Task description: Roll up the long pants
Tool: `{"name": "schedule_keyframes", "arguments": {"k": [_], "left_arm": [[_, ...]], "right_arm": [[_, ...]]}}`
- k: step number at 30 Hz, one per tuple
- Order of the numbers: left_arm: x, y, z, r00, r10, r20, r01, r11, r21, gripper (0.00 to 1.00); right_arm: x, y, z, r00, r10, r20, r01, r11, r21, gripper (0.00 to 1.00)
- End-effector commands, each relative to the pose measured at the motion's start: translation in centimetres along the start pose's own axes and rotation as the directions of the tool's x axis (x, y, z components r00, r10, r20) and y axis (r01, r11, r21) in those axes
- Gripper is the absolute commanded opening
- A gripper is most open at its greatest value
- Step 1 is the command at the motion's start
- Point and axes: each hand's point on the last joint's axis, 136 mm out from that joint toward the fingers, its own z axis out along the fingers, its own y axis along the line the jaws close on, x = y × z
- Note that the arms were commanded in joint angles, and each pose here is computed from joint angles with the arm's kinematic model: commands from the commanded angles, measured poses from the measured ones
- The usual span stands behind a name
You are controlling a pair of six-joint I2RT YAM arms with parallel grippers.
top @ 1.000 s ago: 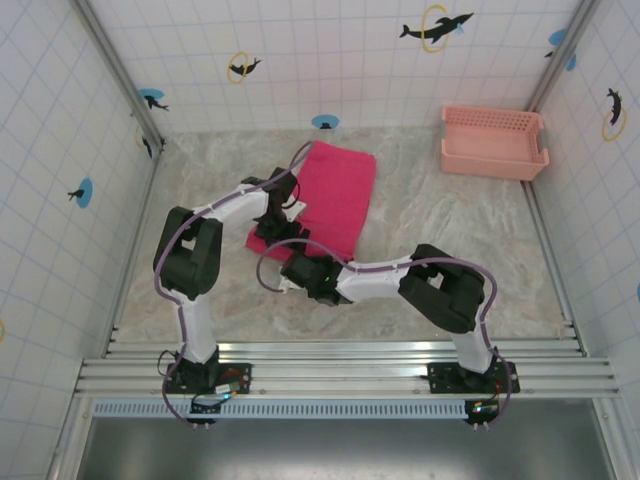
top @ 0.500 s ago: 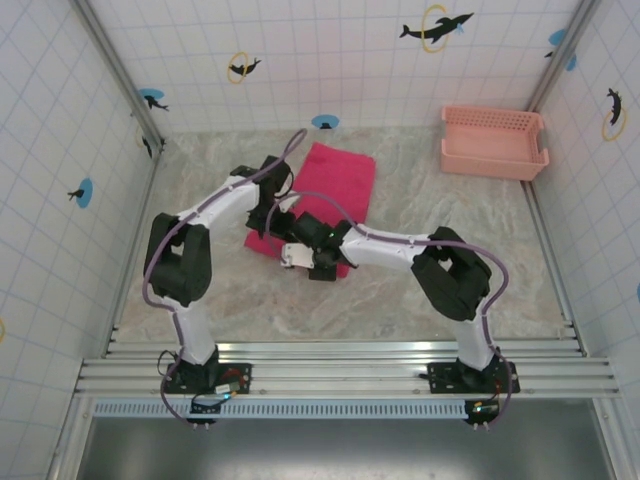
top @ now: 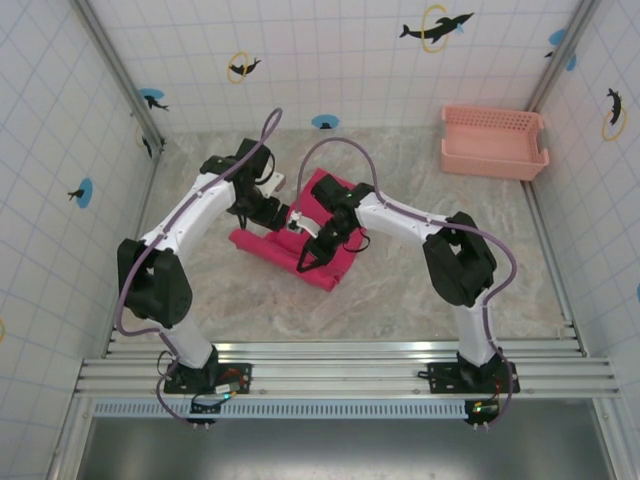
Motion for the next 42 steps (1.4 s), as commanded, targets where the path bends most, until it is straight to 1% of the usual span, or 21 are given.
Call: {"name": "schedule_keyframes", "arguments": {"k": [1, 6, 8, 11, 17, 19, 20, 22, 26, 28, 31, 32, 33, 34, 35, 36, 37, 38, 39, 40, 42], "left_arm": [[1.3, -0.5, 0.0, 1.000, -0.002, -0.009, 0.002, 1.000, 0.024, 0.97], [2.4, -0.8, 0.9, 0.999, -0.001, -0.038, 0.002, 0.999, 0.032, 0.98], [2.6, -0.9, 1.0, 0.999, 0.003, -0.040, -0.001, 0.999, 0.033, 0.98], [2.5, -1.1, 1.0, 0.999, 0.007, -0.036, -0.006, 0.999, 0.036, 0.97], [2.2, -2.3, 2.0, 0.999, 0.027, -0.045, -0.024, 0.998, 0.063, 0.98], [2.1, -2.5, 3.0, 0.998, 0.029, -0.059, -0.025, 0.998, 0.061, 0.97], [3.0, -2.4, 4.3, 0.994, 0.022, -0.103, -0.016, 0.998, 0.057, 0.98], [3.4, -2.4, 6.0, 0.988, 0.019, -0.151, -0.011, 0.999, 0.053, 0.98], [4.2, -2.3, 9.0, 0.977, 0.020, -0.212, -0.012, 0.999, 0.042, 0.98], [4.6, -2.3, 10.2, 0.972, 0.020, -0.236, -0.012, 0.999, 0.035, 0.97], [5.1, -2.0, 12.0, 0.958, 0.015, -0.286, -0.009, 1.000, 0.024, 0.97], [4.6, -2.1, 12.4, 0.957, 0.017, -0.288, -0.009, 1.000, 0.028, 0.97], [4.2, -2.2, 12.7, 0.957, 0.017, -0.290, -0.008, 1.000, 0.030, 0.98], [4.1, -2.2, 13.0, 0.953, 0.018, -0.301, -0.010, 1.000, 0.029, 0.98], [4.1, -2.3, 13.1, 0.951, 0.022, -0.309, -0.013, 0.999, 0.030, 0.98], [4.0, -2.3, 13.3, 0.948, 0.026, -0.316, -0.016, 0.999, 0.031, 0.97], [4.0, -2.4, 13.4, 0.948, 0.027, -0.319, -0.018, 0.999, 0.031, 0.97], [3.9, -2.4, 13.4, 0.947, 0.028, -0.319, -0.019, 0.999, 0.033, 0.97], [3.9, -2.5, 13.5, 0.946, 0.029, -0.322, -0.019, 0.999, 0.034, 0.98], [3.9, -2.5, 13.5, 0.946, 0.030, -0.323, -0.019, 0.999, 0.035, 0.97], [3.8, -2.6, 13.6, 0.946, 0.032, -0.323, -0.021, 0.999, 0.036, 0.98]], "right_arm": [[-1.2, 0.1, 0.0, 0.989, 0.148, 0.031, -0.143, 0.983, -0.116, 0.02], [-1.0, -4.3, -0.3, 0.951, 0.291, 0.103, -0.283, 0.955, -0.085, 0.01], [-0.3, -5.9, -0.1, 0.931, 0.345, 0.119, -0.338, 0.938, -0.074, 0.01], [0.3, -7.7, 0.0, 0.907, 0.389, 0.161, -0.383, 0.921, -0.068, 0.01], [2.5, -10.5, 0.6, 0.885, 0.442, 0.148, -0.447, 0.895, 0.001, 0.01], [3.1, -11.2, 0.6, 0.879, 0.454, 0.148, -0.461, 0.887, 0.021, 0.01], [3.5, -11.5, 0.6, 0.877, 0.457, 0.147, -0.467, 0.883, 0.040, 0.01], [4.2, -12.2, 0.5, 0.869, 0.470, 0.153, -0.484, 0.872, 0.071, 0.01], [5.0, -13.3, -0.3, 0.845, 0.498, 0.195, -0.523, 0.847, 0.100, 0.01], [4.6, -13.8, -0.7, 0.842, 0.490, 0.227, -0.520, 0.849, 0.095, 0.01], [4.8, -13.9, -0.8, 0.851, 0.479, 0.216, -0.511, 0.851, 0.123, 0.05], [5.1, -13.7, -1.0, 0.858, 0.473, 0.200, -0.504, 0.850, 0.150, 0.09], [5.2, -13.5, -1.4, 0.872, 0.451, 0.188, -0.483, 0.855, 0.190, 0.20], [5.7, -13.6, -2.1, 0.888, 0.427, 0.174, -0.460, 0.845, 0.273, 0.35], [5.7, -13.2, -2.9, 0.909, 0.383, 0.167, -0.418, 0.843, 0.339, 0.44], [5.5, -12.6, -4.0, 0.931, 0.327, 0.159, -0.364, 0.837, 0.408, 0.51], [5.5, -12.2, -5.0, 0.944, 0.294, 0.153, -0.331, 0.816, 0.474, 0.56], [5.3, -11.3, -5.8, 0.959, 0.247, 0.138, -0.282, 0.805, 0.522, 0.58], [5.1, -10.6, -6.7, 0.973, 0.200, 0.113, -0.228, 0.778, 0.586, 0.58], [5.2, -10.0, -7.4, 0.982, 0.169, 0.086, -0.185, 0.745, 0.641, 0.59], [4.9, -8.0, -8.5, 0.998, 0.067, 0.000, -0.045, 0.664, 0.747, 0.63]]}}
